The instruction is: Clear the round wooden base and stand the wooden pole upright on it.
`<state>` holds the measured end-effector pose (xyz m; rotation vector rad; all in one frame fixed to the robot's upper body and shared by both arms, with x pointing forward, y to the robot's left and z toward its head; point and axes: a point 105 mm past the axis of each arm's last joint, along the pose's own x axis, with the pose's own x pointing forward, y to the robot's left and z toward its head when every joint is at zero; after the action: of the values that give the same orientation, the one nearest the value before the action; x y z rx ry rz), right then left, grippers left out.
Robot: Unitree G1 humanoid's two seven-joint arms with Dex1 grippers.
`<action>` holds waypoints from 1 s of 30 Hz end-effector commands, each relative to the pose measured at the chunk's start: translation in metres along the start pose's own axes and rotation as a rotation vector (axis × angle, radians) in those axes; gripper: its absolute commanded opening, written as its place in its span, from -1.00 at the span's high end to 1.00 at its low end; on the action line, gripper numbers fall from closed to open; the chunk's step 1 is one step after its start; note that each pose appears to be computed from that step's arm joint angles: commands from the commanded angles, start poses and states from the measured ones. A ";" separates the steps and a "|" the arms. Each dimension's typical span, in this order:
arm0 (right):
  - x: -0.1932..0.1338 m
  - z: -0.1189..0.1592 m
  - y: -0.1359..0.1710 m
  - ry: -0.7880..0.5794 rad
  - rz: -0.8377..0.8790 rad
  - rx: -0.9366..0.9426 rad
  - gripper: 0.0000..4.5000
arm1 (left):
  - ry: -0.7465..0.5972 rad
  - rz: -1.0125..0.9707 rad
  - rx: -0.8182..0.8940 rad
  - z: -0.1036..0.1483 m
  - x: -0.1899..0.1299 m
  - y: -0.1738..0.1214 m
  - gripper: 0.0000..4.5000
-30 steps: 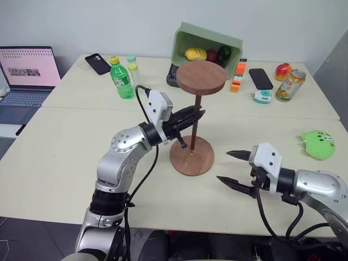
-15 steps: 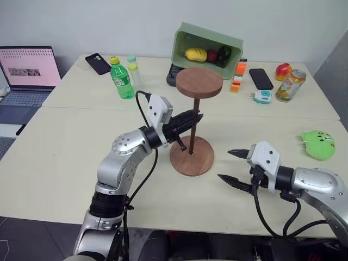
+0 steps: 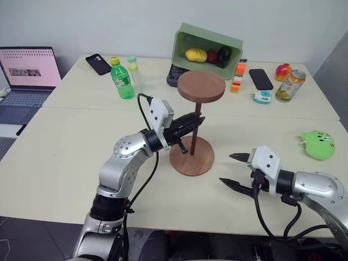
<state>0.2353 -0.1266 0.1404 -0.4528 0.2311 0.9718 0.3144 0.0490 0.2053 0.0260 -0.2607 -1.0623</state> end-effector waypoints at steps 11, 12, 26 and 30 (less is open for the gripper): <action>-0.002 0.009 -0.003 -0.033 -0.012 -0.045 -0.77 | 0.022 0.061 0.012 -0.009 -0.005 0.010 0.89; -0.002 0.009 -0.003 -0.034 -0.012 -0.045 -0.77 | 0.026 0.069 0.010 -0.009 -0.005 0.012 0.89; -0.002 0.032 -0.005 -0.166 -0.023 0.010 -0.77 | 0.112 0.057 0.048 -0.025 -0.012 0.003 0.89; -0.002 0.035 -0.003 -0.174 -0.008 0.010 -0.77 | 0.131 0.059 0.060 -0.029 -0.013 0.004 0.89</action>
<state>0.2404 -0.1169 0.1595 -0.3457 0.1330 0.9802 0.3133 0.0532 0.1926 0.0946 -0.2450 -1.0227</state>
